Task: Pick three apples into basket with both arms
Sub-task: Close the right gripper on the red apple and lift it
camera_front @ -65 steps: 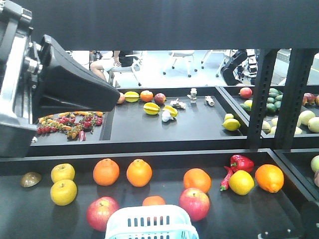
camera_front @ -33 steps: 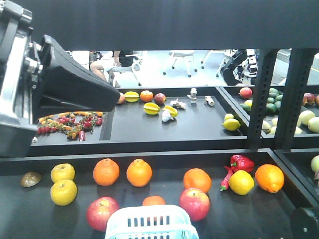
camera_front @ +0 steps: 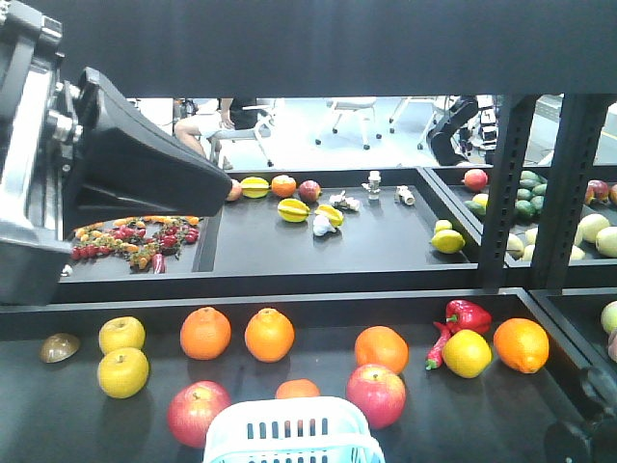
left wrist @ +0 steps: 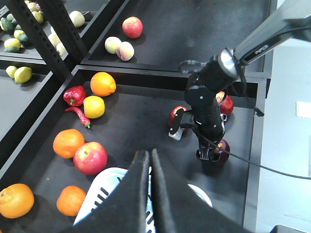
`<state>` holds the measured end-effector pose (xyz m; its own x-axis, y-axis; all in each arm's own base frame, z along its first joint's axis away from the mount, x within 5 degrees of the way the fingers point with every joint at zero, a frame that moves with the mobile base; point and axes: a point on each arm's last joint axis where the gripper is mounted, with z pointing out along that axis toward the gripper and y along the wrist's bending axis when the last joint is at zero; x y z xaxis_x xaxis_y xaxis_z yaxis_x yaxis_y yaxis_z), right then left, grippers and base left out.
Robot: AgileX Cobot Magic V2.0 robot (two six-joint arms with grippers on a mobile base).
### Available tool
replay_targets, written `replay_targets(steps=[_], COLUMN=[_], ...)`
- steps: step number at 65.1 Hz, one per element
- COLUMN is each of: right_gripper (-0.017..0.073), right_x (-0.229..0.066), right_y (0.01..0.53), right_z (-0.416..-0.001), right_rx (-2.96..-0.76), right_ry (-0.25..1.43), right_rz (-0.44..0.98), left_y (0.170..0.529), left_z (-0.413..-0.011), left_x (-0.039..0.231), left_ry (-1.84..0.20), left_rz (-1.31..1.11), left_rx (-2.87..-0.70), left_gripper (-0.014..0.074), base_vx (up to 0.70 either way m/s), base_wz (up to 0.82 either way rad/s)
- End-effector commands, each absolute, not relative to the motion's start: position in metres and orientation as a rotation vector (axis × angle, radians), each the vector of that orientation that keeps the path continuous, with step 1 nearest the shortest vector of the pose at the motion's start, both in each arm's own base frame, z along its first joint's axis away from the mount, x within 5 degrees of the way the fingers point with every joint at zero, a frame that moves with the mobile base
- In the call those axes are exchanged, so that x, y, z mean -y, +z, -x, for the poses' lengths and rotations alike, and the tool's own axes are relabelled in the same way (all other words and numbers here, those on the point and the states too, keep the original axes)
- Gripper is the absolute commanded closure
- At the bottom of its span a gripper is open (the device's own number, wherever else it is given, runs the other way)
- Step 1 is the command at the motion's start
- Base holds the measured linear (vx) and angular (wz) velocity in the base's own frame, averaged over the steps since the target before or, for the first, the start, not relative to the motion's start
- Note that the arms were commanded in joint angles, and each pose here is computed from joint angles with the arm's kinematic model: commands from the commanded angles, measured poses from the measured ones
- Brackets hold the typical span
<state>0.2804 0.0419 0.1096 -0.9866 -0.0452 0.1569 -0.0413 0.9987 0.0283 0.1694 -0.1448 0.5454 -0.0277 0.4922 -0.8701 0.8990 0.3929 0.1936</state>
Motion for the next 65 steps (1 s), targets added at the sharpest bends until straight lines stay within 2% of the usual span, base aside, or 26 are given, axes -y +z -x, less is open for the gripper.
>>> replay_targets(steps=[1, 18, 37, 46, 65], right_gripper=[-0.0106, -0.0057, 0.0162, 0.0235, 0.0254], right_x=[-0.043, -0.043, -0.043, -0.043, -0.043], right_y=[0.115, 0.099, 0.097, 0.098, 0.145], right_z=[-0.286, -0.288, -0.291, -0.292, -0.292], right_rx=[3.017, 2.983, 3.012, 3.024, 3.183], right_ry=[-0.038, -0.024, -0.028, -0.029, -0.064], right_rz=[-0.063, -0.01, -0.01, -0.01, -0.029], left_y=[0.559, 0.559, 0.559, 0.559, 0.559], left_z=[-0.158, -0.158, -0.158, -0.158, -0.158], left_x=[0.142, 0.142, 0.142, 0.142, 0.142], left_ry=[-0.56, -0.56, -0.56, -0.56, -0.56], left_rz=[-1.2, -1.2, -1.2, -1.2, -1.2], left_rx=[-1.601, -1.601, -1.601, -1.601, -1.601], left_gripper=[0.0601, 0.0601, 0.0601, 0.0601, 0.0601], base_vx=[0.0, 0.0, 0.0, 0.0, 0.0], base_wz=[0.0, 0.0, 0.0, 0.0, 0.0])
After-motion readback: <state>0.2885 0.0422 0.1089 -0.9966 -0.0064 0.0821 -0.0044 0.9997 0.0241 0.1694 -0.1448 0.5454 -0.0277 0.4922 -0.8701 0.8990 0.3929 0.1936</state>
